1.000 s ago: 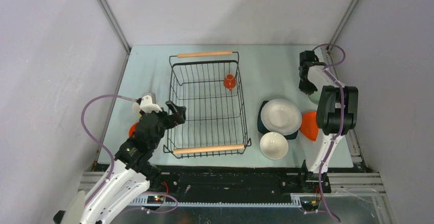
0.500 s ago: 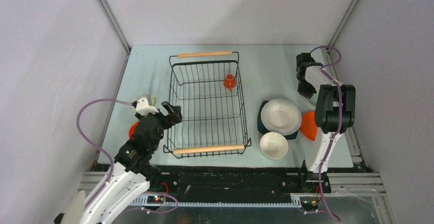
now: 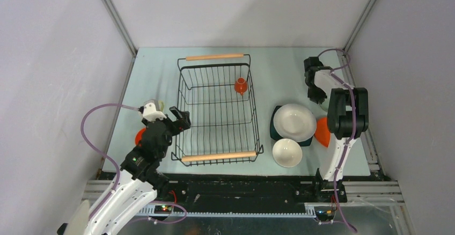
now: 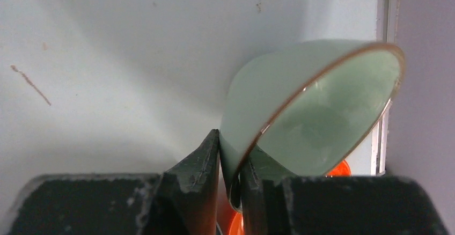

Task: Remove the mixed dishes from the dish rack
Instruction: Place the bowl at the center of the board, then pick up the cup from the dish rack, then place the cup at the center of the board.

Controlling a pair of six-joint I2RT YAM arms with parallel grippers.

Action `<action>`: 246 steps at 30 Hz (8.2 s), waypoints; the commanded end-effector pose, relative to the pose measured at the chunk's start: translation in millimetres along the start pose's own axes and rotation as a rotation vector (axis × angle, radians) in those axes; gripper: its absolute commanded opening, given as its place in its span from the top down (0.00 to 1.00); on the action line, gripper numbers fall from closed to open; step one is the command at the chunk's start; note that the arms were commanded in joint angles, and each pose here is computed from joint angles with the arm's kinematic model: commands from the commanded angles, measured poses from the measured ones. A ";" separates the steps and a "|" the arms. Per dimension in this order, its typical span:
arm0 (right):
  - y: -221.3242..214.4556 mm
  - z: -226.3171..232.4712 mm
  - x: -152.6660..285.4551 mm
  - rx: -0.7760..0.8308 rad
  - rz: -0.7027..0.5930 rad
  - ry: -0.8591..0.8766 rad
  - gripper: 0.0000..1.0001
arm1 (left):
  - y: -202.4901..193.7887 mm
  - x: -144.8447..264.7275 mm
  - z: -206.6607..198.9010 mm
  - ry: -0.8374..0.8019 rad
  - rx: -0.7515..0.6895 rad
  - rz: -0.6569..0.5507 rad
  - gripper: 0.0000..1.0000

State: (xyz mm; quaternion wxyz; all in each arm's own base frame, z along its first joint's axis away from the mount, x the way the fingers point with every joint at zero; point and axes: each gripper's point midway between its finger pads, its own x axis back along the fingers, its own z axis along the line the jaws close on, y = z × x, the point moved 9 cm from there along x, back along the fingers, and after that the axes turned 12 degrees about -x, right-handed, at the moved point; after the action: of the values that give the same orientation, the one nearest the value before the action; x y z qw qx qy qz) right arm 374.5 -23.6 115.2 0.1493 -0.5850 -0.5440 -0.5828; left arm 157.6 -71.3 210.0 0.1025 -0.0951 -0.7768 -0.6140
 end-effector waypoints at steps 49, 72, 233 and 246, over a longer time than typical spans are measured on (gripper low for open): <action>-121.4 -83.6 177.3 -0.499 -0.409 0.726 0.00 | 51.7 -64.5 -92.5 -0.261 -0.086 0.135 0.00; -144.4 -90.0 192.7 -0.483 -0.457 0.928 0.00 | 2.9 -207.5 -201.4 -0.166 -0.222 0.238 0.09; -199.1 -24.2 351.1 -0.231 -0.617 2.248 0.17 | 46.0 62.0 -178.6 -1.321 0.188 -0.151 1.00; -206.2 -18.1 356.9 -0.188 -0.554 2.276 1.00 | 25.9 61.5 -187.9 -1.330 0.186 -0.046 0.85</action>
State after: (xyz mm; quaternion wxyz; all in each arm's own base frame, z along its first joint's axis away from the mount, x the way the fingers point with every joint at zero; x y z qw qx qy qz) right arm 106.7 202.8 302.2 0.3843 0.3697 -0.1809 -0.8264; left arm 114.5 -246.8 285.7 -0.3886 -0.4410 -0.7222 -0.3646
